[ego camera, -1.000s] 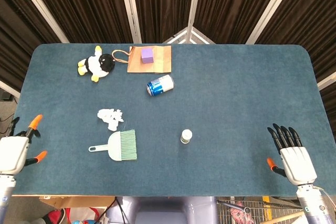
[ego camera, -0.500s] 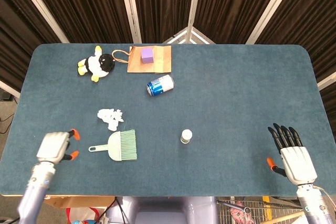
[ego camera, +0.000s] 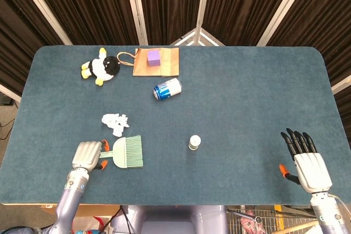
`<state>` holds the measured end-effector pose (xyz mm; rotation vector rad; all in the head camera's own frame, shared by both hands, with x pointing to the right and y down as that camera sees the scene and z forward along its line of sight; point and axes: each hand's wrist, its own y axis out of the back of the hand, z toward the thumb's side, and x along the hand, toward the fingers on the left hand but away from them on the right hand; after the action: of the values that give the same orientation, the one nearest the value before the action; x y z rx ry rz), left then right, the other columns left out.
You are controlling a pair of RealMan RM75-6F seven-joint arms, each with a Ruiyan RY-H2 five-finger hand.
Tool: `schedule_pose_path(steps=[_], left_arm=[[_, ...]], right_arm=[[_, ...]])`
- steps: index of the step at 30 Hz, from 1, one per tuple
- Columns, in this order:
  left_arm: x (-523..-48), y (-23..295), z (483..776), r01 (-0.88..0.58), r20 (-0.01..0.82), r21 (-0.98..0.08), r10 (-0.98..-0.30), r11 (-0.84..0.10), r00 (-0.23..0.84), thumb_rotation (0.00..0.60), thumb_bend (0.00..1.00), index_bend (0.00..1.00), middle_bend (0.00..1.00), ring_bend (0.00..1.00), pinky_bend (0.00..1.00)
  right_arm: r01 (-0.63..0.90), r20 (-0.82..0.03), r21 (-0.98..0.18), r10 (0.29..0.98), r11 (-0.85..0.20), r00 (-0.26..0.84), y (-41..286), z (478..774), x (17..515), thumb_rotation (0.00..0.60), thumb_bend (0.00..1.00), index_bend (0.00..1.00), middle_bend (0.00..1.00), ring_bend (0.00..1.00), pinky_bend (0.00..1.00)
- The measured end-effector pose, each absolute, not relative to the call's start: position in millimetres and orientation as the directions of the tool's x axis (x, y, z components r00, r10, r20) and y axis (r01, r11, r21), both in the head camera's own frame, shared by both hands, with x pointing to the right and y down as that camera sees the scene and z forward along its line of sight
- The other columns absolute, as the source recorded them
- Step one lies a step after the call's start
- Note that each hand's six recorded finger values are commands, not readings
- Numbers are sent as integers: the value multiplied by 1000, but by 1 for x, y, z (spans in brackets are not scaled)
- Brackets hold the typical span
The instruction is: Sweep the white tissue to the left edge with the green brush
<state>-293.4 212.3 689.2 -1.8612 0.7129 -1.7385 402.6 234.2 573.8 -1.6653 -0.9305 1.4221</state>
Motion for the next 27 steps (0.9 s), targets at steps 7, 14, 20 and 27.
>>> schedule_pose_path(steps=[7,14,20,27], left_arm=[[-297,212,696,-43,743,-668,-669,-743,22,600,385,440,1000,1000,1000],[-300,212,700,-44,746,-665,-666,-746,7,600,435,450,1000,1000,1000],[-304,215,706,-36,756,-655,-655,-755,-9,600,529,476,1000,1000,1000],[-310,216,706,-41,754,-657,-657,-753,-18,600,628,617,1000,1000,1000]], right_arm=[[64,-453,-884,883,-462,119,234,574,403,600,321,0,0,0,11],[68,-454,-884,884,-463,115,234,574,403,600,321,0,0,0,10],[65,-450,-886,886,-459,114,233,573,404,600,321,0,0,0,11],[66,-453,-885,885,-461,111,233,574,404,600,321,0,0,0,11]])
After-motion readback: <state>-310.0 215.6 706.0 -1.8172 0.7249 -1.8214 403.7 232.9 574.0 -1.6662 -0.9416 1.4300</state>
